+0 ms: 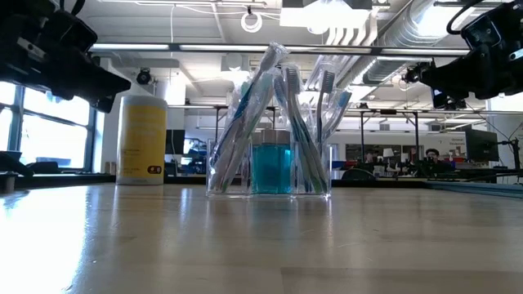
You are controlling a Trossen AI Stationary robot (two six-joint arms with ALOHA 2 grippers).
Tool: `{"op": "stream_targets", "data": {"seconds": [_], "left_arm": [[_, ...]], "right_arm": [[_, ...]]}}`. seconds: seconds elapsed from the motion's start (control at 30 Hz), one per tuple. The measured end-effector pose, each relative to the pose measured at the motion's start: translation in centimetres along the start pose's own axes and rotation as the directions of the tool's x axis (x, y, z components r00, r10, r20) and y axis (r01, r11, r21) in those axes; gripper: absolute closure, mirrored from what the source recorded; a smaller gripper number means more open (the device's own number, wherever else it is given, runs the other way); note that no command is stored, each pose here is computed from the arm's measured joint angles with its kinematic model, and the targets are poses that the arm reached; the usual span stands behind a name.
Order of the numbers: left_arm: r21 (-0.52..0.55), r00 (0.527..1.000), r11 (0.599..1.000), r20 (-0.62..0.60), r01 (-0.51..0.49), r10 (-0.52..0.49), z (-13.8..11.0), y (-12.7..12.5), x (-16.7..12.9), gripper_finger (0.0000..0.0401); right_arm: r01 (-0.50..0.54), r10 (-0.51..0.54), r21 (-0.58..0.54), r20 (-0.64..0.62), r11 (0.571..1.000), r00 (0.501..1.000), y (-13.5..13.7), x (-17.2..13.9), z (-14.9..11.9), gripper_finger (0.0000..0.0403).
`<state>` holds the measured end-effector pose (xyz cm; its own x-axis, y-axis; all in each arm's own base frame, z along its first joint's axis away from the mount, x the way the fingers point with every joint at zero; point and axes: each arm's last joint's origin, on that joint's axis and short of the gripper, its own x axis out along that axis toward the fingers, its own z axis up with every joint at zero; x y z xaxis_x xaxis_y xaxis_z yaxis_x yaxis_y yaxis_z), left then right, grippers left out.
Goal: Pick & Place toothbrushing station
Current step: Return to Home Position
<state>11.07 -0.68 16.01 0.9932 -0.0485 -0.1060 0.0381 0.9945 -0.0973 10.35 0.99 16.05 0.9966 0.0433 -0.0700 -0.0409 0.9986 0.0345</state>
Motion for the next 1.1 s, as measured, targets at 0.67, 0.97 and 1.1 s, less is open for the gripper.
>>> {"op": "stream_targets", "data": {"seconds": [0.67,0.97,1.1], "left_arm": [[0.047,0.993,0.999,-0.117,-0.017,0.022,-0.99,0.13,0.06,0.0401],[0.046,0.993,0.999,-0.118,-0.017,0.022,-1.01,0.13,0.06,0.0401],[0.046,0.993,0.999,-0.118,-0.016,0.022,-1.01,0.13,0.06,0.0401]], "right_arm": [[0.003,-0.003,-0.013,-0.031,1.0,1.0,0.0,0.17,-0.28,0.0401],[0.004,-0.005,-0.012,-0.031,1.0,1.0,-0.01,0.18,-0.28,0.0401],[0.004,-0.005,-0.012,-0.031,1.0,1.0,-0.01,0.18,-0.31,0.0401]]}}
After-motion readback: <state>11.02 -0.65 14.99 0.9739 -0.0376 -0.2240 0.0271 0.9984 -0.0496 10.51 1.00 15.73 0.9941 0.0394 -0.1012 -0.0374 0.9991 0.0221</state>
